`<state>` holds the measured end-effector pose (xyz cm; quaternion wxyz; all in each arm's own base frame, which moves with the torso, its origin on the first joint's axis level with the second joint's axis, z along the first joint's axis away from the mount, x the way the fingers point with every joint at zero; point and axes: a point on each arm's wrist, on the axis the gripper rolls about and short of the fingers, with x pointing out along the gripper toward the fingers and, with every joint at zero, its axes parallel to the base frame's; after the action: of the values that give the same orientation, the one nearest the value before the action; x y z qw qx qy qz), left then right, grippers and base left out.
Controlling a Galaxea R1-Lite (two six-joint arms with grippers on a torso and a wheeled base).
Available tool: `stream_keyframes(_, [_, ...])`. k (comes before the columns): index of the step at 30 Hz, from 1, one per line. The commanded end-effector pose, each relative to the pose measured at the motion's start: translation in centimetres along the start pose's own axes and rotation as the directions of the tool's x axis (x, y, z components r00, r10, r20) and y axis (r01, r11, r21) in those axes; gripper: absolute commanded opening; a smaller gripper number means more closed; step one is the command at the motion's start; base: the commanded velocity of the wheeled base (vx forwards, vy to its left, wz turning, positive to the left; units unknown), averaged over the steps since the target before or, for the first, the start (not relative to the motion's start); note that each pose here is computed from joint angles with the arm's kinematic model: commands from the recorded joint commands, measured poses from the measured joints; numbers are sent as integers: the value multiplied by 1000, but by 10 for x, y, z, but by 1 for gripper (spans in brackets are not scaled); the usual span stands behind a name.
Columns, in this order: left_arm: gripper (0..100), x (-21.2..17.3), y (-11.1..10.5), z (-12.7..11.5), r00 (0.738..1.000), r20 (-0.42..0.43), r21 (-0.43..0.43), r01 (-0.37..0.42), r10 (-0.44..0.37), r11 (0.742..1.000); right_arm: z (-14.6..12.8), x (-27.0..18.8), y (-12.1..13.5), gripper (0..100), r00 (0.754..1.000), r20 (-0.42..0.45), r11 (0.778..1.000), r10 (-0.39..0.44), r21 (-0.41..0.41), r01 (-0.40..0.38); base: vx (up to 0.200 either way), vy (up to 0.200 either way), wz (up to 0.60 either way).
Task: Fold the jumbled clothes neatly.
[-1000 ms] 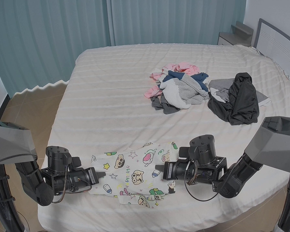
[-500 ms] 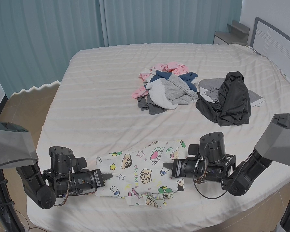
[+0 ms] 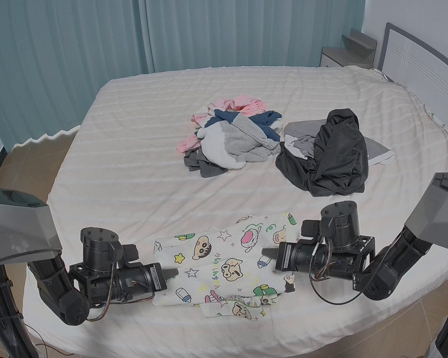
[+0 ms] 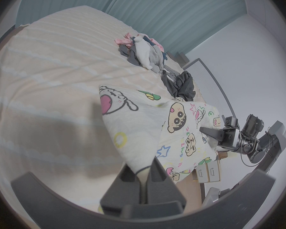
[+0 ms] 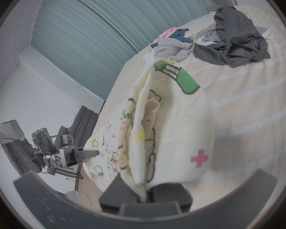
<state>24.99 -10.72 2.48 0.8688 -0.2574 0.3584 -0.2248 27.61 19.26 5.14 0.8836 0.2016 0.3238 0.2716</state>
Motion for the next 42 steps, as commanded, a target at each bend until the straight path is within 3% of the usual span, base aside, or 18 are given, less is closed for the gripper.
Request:
stream_keyframes(1, [0,0,-1,0,1000,0,1,3,-3,1000,0,-2,-1,0,1000,-1,1000,-3,2,3,0,-200,0])
stream_keyframes(18, [0,2,0,-2,1000,-9,0,-3,3,1000,-5,3,-6,0,1000,-19,1000,-17,6,17,0,-200,0])
stream_keyframes(42, [0,16,17,-17,995,-67,-22,-70,69,997,-26,25,-33,0,995,-62,997,-72,25,74,0,0,0])
